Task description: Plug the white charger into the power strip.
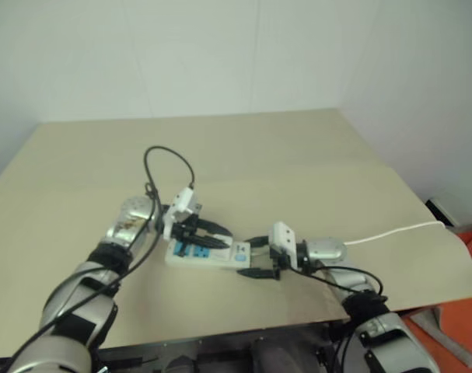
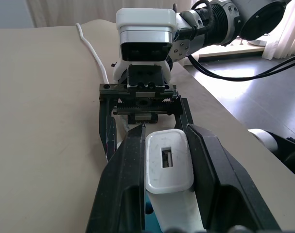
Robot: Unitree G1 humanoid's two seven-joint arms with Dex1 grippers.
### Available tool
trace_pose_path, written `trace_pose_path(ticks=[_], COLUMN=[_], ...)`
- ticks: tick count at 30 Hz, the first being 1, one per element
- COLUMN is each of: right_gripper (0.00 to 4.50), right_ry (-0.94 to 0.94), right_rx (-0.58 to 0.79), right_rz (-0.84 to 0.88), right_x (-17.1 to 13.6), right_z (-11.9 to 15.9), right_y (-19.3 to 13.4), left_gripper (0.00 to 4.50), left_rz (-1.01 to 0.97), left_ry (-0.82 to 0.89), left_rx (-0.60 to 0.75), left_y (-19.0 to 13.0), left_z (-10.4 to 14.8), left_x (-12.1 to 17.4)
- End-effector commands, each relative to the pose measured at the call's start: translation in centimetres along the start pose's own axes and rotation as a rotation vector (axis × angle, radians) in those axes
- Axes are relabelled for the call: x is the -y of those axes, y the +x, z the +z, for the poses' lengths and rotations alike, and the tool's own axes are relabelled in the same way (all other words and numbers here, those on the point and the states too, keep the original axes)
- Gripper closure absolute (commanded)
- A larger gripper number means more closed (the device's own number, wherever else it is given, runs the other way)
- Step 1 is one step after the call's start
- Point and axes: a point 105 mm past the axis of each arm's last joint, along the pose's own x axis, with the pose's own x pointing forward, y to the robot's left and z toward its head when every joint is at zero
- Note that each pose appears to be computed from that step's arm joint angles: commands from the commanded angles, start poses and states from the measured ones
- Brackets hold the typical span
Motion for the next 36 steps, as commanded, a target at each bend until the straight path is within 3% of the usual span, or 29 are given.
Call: trace_pose_path(ticks=[1, 36], right_gripper=[1.08, 1.08], right_ry=[0.059, 0.023], right_rx=[-0.117, -0.097], right_rz=[0.037, 0.012], right_x=[-1.6, -1.7], right_z=[-3.1, -3.3], right_y=[0.7, 0.7], left_gripper=[3.52, 3.52], left_rz=[-0.005, 0.055], left_ry=[-0.008, 0.069], left_rx=[-0.046, -0.054], left_y=[-0.2, -0.1], left_z=[-0.9, -4.2], left_x=[0.2, 3.1])
